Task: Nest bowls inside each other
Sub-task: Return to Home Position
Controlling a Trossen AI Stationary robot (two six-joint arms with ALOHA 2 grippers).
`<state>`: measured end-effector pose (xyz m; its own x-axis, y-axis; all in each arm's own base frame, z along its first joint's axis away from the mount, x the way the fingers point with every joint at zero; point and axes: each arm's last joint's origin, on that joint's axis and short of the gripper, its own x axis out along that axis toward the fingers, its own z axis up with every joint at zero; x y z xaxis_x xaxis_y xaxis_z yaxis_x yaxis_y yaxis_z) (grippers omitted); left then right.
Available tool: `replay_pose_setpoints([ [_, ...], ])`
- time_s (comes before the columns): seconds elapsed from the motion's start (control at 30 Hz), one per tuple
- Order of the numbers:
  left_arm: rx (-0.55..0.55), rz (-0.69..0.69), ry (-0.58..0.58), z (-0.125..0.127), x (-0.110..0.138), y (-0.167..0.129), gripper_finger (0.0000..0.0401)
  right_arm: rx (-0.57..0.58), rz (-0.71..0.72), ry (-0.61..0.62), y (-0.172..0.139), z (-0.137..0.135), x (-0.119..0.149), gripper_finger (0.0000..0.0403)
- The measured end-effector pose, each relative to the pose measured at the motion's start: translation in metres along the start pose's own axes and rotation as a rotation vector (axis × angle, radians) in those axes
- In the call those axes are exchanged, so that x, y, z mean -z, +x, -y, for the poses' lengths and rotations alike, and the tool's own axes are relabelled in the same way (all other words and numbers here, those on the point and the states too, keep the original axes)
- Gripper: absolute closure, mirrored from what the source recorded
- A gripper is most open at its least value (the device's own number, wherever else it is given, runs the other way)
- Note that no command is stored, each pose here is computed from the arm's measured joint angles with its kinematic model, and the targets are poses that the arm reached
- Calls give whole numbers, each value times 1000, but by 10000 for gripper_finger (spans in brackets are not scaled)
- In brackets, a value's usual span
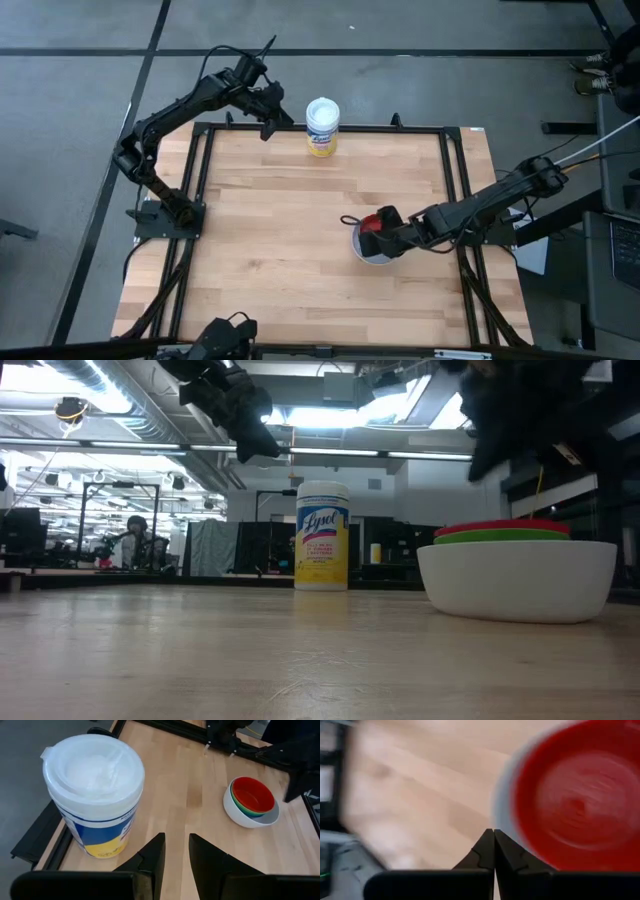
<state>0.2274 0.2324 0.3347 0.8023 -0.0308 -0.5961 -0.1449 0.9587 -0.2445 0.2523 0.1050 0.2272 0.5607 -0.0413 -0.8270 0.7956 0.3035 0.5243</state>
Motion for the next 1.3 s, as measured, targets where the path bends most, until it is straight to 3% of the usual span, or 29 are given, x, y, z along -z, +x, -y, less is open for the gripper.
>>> replay_pose_setpoints([
  [0.23,11,10,-5,1,-1,0,319,-258,165,-129,-31,-41,-14,403],
  [0.37,109,-6,-14,17,-3,11,319,-341,260,-205,-45,-60,-30,388],
  [0.57,82,-168,177,78,-5,58,310,-359,287,-283,-53,-70,-54,310],
  [0.77,128,-181,136,110,-7,97,297,-352,322,-358,-56,-74,-76,229],
  [0.87,170,-57,135,128,-20,103,295,-375,392,-413,-68,-83,-87,200],
  [0.97,224,189,165,151,-46,82,295,-399,496,-497,-92,-97,-99,182],
  [1.07,258,441,180,167,-72,38,295,-447,615,-600,-128,-114,-112,173],
  [1.2,279,762,229,181,-96,-57,299,-489,752,-696,-184,-129,-124,172],
  [1.3,277,901,255,189,-93,-122,305,-497,811,-770,-224,-130,-128,181],
])
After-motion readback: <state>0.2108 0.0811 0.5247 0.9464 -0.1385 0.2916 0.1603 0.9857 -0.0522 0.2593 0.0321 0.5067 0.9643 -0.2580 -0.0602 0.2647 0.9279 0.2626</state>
